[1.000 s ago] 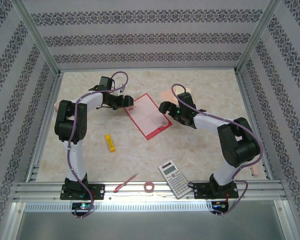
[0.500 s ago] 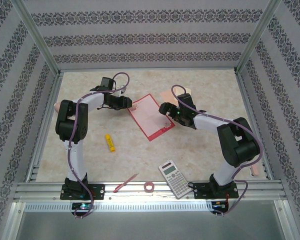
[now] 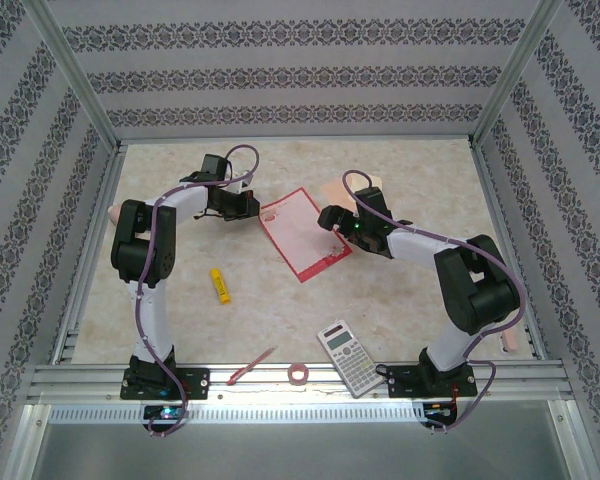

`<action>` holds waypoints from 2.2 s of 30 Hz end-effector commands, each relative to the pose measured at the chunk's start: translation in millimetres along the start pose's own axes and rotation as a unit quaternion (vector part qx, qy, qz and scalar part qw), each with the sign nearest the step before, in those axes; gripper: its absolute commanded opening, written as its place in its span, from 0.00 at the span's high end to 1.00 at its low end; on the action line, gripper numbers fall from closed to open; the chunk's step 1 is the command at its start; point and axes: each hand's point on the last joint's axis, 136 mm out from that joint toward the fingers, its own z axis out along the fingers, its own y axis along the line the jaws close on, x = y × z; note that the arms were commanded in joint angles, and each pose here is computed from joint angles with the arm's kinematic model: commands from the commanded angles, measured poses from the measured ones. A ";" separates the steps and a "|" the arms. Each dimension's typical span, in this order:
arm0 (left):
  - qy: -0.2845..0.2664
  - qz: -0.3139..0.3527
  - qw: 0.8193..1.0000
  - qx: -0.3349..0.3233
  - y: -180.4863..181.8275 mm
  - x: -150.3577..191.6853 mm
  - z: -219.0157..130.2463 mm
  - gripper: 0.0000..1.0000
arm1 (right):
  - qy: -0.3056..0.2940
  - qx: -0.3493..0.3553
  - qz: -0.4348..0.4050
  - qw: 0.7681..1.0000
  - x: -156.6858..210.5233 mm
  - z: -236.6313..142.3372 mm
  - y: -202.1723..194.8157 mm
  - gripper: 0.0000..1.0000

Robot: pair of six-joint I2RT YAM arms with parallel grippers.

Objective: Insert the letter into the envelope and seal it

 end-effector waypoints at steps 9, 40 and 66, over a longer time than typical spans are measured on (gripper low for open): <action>-0.091 0.081 0.992 0.031 -80.3 -62.3 -79.7 1.00 | -0.055 -0.005 -0.031 0.998 -43.3 -49.3 12.6 0.02; -0.312 0.109 0.918 0.219 -234.7 -118.7 -240.9 1.00 | 0.017 -0.055 0.002 0.998 -0.4 -1.8 17.8 0.02; -0.226 0.039 0.963 0.140 -179.1 -27.7 -182.0 1.00 | -0.002 -0.006 -0.032 0.999 -10.0 -59.7 23.8 0.02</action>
